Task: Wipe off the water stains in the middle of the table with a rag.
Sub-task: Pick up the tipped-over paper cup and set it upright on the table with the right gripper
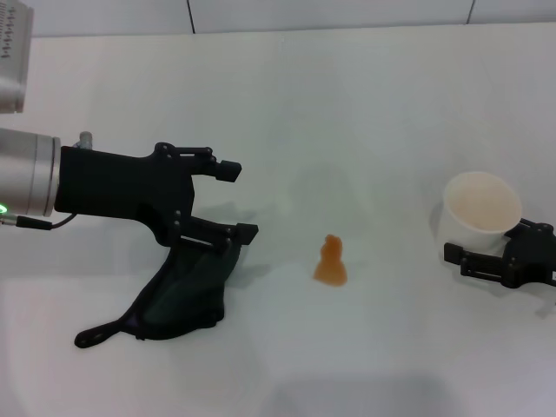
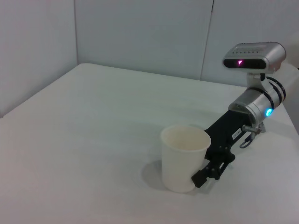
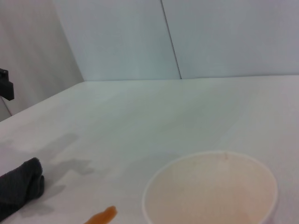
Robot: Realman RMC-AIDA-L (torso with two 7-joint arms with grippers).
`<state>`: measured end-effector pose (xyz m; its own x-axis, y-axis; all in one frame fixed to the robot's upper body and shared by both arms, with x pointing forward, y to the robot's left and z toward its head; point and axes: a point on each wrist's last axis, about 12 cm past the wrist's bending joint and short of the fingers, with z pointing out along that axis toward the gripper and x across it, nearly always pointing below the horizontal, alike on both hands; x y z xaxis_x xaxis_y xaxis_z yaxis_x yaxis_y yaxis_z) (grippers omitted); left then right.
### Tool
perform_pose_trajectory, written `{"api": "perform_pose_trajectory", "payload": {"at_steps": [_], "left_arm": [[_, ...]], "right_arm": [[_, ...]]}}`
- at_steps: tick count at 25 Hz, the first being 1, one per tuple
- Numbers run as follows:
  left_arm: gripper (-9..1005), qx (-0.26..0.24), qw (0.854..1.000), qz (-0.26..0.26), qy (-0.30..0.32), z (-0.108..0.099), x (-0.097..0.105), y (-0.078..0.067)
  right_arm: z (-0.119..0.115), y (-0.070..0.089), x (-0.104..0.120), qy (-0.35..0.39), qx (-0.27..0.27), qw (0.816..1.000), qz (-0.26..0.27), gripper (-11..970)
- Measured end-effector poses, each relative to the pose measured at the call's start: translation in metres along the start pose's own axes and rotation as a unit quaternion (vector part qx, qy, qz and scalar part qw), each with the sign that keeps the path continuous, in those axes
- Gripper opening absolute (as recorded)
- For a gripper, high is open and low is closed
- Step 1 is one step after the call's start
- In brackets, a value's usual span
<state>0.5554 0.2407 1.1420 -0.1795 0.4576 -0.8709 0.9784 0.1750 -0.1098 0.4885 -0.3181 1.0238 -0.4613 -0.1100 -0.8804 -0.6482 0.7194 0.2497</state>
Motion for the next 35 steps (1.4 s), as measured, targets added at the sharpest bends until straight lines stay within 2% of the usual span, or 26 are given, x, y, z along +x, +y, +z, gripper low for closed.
{"api": "perform_pose_trajectory", "payload": {"at_steps": [11, 24, 35], "left_arm": [[890, 0.000, 1.000, 0.000, 0.001, 0.0000, 0.0002, 0.0000], [889, -0.001, 1.000, 0.003, -0.002, -0.0003, -0.0005, 0.0002], [889, 0.000, 1.000, 0.007, -0.002, -0.0001, -0.0027, 0.0013]], "right_arm": [[-0.0061, 0.0008, -0.0014, -0.004, 0.001, 1.000, -0.007, 875], [-0.0030, 0.0003, -0.0076, -0.005, -0.001, 1.000, -0.018, 875], [-0.0055, -0.0007, -0.0026, 0.005, 0.007, 1.000, -0.024, 876]]}}
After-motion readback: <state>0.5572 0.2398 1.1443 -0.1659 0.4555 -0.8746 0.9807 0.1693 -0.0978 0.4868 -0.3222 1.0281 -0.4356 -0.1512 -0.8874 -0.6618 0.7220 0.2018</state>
